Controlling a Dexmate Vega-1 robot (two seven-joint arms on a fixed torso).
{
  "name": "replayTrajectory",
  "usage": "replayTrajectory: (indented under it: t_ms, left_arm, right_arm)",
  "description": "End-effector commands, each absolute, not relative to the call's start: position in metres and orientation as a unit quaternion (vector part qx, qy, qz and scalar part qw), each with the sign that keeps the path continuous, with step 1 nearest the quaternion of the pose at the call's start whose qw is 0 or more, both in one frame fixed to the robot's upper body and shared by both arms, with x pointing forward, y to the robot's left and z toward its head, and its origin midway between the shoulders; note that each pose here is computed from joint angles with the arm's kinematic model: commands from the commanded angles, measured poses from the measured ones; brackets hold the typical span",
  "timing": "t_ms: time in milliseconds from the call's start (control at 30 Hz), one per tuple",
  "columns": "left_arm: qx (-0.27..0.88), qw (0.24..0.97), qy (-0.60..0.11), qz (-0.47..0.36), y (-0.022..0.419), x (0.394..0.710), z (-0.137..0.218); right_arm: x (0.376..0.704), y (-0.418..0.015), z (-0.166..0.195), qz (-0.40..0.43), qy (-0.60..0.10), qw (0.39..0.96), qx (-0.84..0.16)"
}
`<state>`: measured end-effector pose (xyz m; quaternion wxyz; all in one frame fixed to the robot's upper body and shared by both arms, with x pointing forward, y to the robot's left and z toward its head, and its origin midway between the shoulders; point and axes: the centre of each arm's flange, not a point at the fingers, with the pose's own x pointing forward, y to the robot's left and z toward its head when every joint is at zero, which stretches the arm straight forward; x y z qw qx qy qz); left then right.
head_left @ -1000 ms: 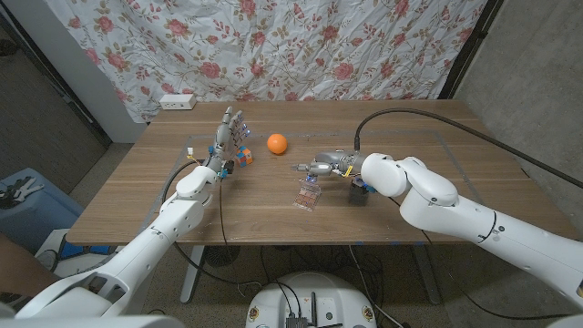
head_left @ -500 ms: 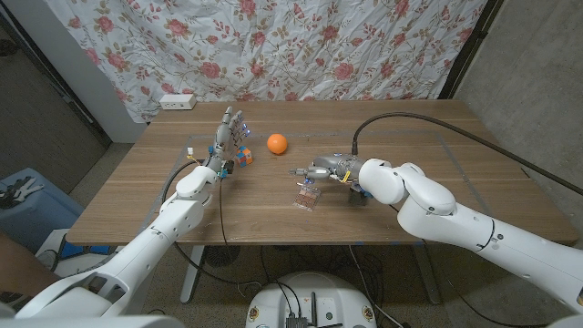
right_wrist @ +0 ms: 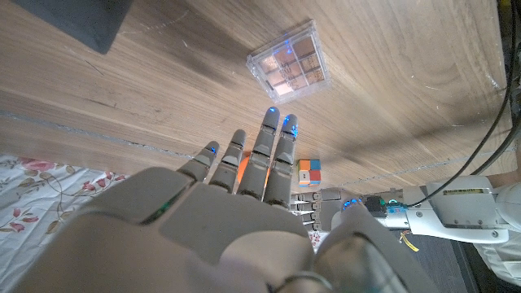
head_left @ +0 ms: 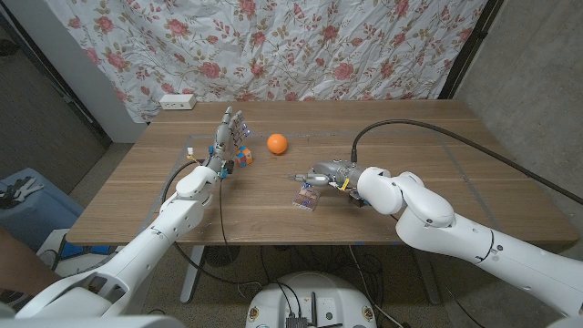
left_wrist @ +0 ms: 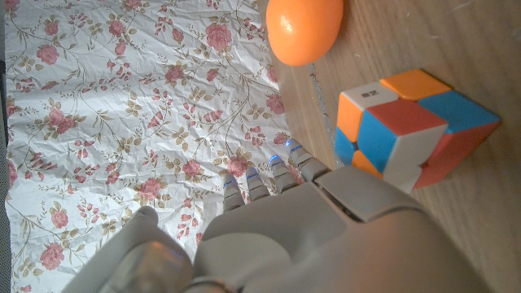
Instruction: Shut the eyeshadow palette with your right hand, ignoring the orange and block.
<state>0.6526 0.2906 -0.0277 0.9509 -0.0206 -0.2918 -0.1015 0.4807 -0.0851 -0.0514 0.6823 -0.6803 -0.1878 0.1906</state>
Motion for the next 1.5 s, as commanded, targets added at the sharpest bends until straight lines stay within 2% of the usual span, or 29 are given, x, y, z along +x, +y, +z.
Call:
replayTrajectory:
  t_ms: [33, 600, 1500]
  left_arm:
    - [-0.021, 0.951, -0.292, -0.102, 0.291, 0.653, -0.028]
    - [-0.021, 0.951, -0.292, -0.102, 0.291, 0.653, -0.028]
    - [-0.021, 0.951, -0.292, -0.102, 0.291, 0.653, -0.028]
  right_arm:
    - [0.476, -0.087, -0.067, 0.167, -0.210, 0.689, -0.673]
    - [0.463, -0.092, -0.093, 0.136, -0.244, 0.704, -0.652]
    - [0.464, -0.094, -0.140, 0.100, -0.285, 0.676, -0.672]
